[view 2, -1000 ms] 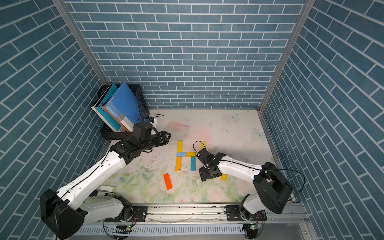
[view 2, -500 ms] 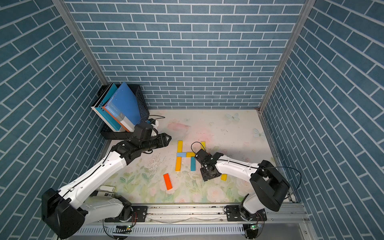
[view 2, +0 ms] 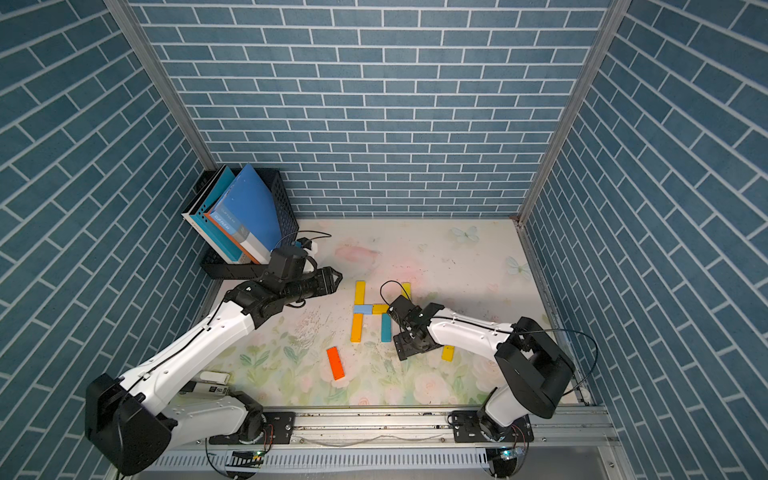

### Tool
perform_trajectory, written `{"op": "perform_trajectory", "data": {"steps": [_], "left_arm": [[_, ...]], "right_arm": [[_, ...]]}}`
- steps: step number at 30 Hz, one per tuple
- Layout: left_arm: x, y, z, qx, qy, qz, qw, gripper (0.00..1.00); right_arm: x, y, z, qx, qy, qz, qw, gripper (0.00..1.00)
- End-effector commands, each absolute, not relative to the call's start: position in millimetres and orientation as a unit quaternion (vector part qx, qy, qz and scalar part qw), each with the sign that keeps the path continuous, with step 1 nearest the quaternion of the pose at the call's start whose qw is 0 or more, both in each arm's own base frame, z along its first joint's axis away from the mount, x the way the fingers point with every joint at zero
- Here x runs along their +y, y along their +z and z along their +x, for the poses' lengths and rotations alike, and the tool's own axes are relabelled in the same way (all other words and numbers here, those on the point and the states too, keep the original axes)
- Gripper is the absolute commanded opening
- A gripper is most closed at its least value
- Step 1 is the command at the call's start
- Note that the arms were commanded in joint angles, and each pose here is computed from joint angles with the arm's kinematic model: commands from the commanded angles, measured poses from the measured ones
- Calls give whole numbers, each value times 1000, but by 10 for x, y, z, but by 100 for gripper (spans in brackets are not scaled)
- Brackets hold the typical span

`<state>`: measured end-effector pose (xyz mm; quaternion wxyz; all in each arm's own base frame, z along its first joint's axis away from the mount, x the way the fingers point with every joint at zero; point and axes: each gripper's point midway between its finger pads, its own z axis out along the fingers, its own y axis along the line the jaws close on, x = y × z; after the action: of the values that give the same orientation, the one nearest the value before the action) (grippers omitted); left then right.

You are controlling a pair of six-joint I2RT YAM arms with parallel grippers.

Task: Assemble the letter h with building blocks
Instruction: Adjust the building block at the center of the board.

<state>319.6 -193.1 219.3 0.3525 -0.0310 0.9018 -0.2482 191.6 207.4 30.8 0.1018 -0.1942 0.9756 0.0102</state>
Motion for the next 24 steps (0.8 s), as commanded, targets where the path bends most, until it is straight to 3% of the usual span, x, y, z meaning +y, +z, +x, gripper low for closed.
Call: {"op": "perform_trajectory", "data": {"steps": [1,12,16,24], "left_arm": [[-1875,2081,3182,909,-234,-31,344,62],[-1880,2079,3172,910,-234,-27,342,62],[-1871,2078,3175,910,-233,-29,342,62],[-1896,2027,3179,911,-236,-28,336,62]], "right_arm": [[1915,217,1957,973,-53,-206,87,91],[1777,95,2172,978,-85,-174,78,87],[1763,121,2241,986,-42,-142,81,83],[1912,36,2251,988,48,-129,76,83]]}}
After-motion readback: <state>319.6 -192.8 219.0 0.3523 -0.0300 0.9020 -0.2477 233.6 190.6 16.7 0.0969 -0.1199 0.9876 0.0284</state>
